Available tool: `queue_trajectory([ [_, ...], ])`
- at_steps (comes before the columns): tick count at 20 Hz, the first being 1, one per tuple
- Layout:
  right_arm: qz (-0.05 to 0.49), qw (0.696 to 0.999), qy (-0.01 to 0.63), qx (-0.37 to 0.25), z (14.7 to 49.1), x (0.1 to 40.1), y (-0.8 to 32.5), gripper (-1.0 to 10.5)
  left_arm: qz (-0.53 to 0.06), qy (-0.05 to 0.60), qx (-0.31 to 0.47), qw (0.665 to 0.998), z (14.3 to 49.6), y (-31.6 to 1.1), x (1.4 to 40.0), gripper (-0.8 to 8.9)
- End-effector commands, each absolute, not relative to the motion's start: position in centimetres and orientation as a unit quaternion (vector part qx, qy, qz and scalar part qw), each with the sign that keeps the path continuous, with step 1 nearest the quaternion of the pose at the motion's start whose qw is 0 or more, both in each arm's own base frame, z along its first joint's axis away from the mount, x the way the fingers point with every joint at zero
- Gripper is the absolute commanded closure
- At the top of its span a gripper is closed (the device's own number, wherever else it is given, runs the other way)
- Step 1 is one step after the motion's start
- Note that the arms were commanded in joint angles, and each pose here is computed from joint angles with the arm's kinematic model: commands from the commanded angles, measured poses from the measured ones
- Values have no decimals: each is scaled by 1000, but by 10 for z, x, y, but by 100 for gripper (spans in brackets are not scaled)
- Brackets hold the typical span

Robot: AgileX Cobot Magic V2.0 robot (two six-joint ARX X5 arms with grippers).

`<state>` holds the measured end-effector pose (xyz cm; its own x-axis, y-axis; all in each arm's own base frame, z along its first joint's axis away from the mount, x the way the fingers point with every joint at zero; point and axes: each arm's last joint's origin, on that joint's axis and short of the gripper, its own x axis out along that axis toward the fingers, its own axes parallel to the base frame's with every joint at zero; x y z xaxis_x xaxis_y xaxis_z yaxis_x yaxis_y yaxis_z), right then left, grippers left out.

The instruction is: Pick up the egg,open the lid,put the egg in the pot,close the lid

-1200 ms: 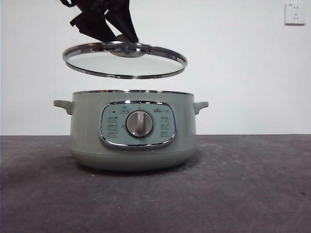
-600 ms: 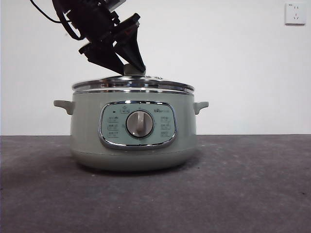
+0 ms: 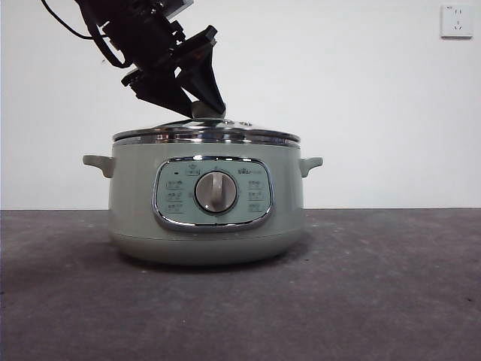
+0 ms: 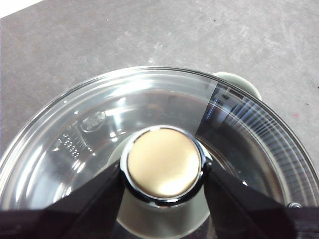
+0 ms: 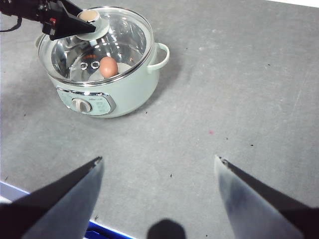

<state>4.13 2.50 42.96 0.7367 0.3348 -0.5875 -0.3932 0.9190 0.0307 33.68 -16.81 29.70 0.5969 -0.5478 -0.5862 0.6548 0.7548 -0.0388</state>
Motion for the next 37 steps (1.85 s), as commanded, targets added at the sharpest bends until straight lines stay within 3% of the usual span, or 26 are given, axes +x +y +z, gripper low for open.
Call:
queue_trajectory([
  [1,192,927,318,-49,426,40,24,568,-333,308,91,886,288,-168,336,820],
  [10,192,927,318,-50,426,40,24,568,-332,340,89,875,283,-167,333,779],
  [13,192,927,318,-50,426,40,24,568,-333,341,82,875,283,-167,333,459],
  [14,192,927,318,-49,426,40,24,568,-333,340,82,876,284,-166,333,426],
  [24,192,927,318,-49,426,40,24,568,-333,326,81,881,339,-162,324,427],
  [31,194,927,317,-54,426,40,24,568,-332,222,71,914,431,-118,240,428],
  [37,197,926,316,-62,426,40,24,568,-331,233,71,912,460,-71,139,433],
])
